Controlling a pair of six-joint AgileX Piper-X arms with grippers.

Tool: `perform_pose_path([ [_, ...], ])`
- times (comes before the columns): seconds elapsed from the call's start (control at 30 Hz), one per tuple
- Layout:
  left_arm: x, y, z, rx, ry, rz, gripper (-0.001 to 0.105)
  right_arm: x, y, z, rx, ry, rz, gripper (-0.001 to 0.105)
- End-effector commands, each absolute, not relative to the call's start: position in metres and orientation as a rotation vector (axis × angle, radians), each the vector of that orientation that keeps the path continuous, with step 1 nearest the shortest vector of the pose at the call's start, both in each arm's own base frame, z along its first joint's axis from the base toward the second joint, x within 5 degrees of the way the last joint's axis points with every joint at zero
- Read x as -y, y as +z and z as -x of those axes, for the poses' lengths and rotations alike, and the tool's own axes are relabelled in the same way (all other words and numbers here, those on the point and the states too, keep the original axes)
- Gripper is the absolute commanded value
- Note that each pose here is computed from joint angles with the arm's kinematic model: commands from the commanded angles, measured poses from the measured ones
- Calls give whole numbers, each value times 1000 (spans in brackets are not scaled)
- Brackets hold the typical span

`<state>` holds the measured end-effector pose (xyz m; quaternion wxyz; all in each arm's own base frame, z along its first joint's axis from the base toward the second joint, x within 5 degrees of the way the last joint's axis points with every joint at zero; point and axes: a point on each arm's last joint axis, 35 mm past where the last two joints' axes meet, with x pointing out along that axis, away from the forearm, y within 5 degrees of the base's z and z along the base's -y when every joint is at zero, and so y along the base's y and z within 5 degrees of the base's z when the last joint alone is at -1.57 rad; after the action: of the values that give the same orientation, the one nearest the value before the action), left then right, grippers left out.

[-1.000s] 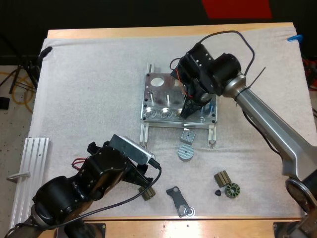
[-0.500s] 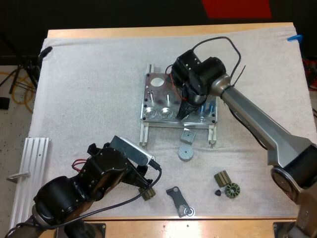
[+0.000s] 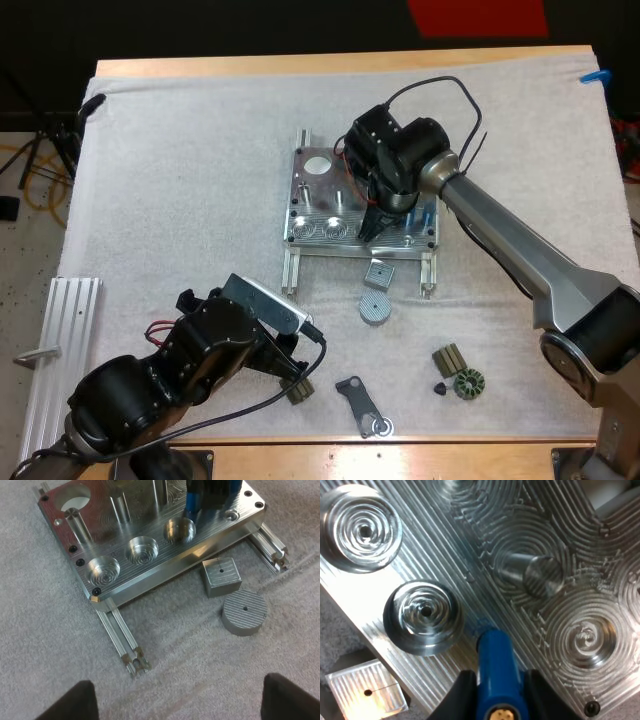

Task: Load cells from right to left

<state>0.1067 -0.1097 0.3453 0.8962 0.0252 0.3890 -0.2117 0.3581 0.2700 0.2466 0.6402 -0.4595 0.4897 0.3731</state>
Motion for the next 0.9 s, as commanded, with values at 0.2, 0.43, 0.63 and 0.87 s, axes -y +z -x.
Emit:
perform_pose_path([
  [0.2,109,347,-106,-796,-441,-45,66,-269,250,-357,-1124,861,1041,0],
  [0.43,109,347,-106,-796,-441,-45,66,-270,243,-359,-1137,863,1044,0],
  [0.63,109,347,-106,-796,-441,-45,66,-271,244,-360,-1123,846,1052,0],
  [0.87,109,347,-106,-796,-441,-45,66,-271,244,-361,-1121,846,1051,0],
])
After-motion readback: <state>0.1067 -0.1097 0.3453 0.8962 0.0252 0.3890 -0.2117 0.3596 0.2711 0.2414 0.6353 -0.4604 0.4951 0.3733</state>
